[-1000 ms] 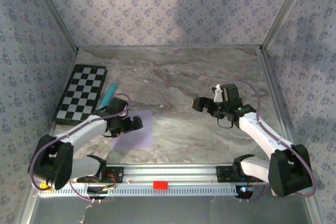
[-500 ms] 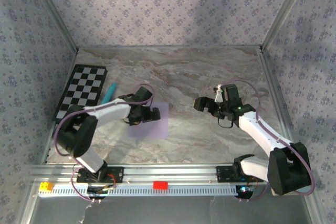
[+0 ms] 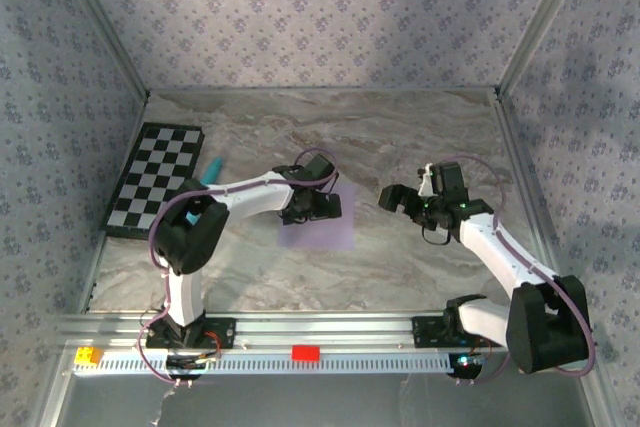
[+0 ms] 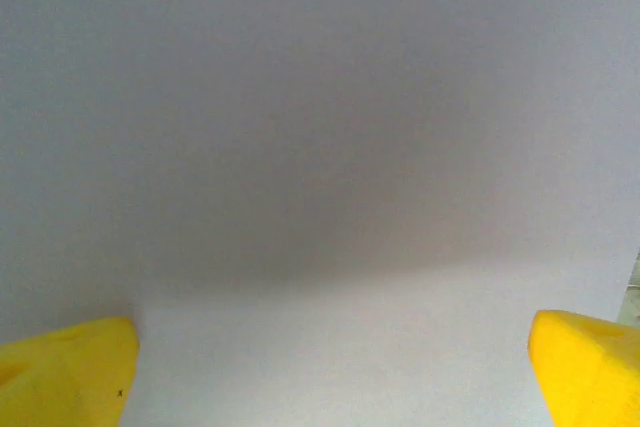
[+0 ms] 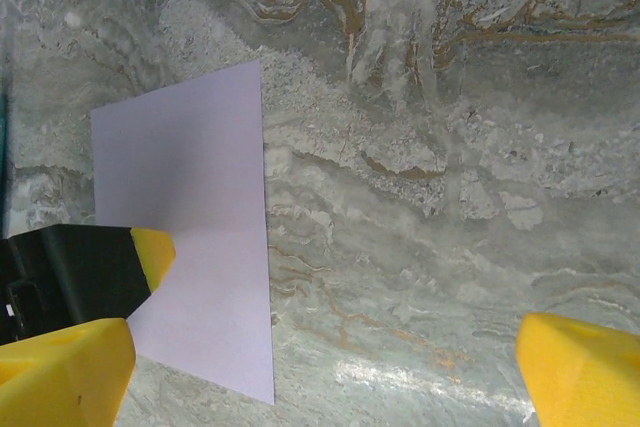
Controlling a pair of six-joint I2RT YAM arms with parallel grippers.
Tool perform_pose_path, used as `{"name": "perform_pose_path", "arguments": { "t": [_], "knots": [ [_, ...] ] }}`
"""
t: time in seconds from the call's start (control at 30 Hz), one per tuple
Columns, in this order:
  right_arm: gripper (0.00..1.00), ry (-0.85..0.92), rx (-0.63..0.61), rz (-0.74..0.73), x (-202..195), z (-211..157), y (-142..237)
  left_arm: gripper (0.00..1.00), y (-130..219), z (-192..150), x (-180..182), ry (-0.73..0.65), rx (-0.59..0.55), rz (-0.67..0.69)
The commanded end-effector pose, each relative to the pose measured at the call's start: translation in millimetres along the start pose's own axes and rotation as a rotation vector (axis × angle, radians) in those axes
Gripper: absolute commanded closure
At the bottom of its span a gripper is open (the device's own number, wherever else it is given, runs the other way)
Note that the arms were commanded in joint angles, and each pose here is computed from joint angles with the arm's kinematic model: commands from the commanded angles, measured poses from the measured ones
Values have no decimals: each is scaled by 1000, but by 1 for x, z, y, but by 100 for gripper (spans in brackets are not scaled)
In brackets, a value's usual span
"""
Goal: Fold a paper plane with a square sheet of paper (pick it up from the middle)
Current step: Move the square sheet of paper to the center of the table, then first fold the square sheet of paper in half at the center of the table.
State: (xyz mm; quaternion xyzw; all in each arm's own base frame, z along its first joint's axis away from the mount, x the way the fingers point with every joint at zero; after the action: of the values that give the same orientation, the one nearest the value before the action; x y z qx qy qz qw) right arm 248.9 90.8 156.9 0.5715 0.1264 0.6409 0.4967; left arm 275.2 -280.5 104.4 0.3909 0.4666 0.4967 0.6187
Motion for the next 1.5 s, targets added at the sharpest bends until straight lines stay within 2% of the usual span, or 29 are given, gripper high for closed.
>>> {"name": "perform_pose_path", "arguments": {
  "t": [0.0, 0.23, 0.4, 0.9, 1.47],
  "knots": [
    [0, 13, 20, 38, 4, -3, 5, 0, 17, 12, 0, -61, -27, 57],
    [0, 21, 47, 64, 11, -5, 5, 0, 10, 17, -4, -199, 85, 98],
    [0, 15, 57, 59, 11, -7, 5, 0, 4, 21, -8, -227, 142, 112],
    [1, 7, 59, 43, 10, -9, 5, 0, -12, 22, -9, -249, 210, 155],
    [0, -15, 74, -3, 2, -12, 3, 1, -36, 9, -1, -212, 265, 175]
  ]
}}
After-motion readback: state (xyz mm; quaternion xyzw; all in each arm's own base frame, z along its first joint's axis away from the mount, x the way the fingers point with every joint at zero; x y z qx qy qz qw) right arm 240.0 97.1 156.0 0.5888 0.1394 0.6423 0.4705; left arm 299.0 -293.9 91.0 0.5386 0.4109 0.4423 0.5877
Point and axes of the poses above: each hand's point on the last joint's axis, 136 mm out from that joint toward the fingers, its own y axis back along the fingers, its own x axis along the line the jaws close on, z = x × y, the point moved 7 cm from there along y, back along the fingers, and after that the axes turned 6 degrees about -y, right-handed, at the moved point
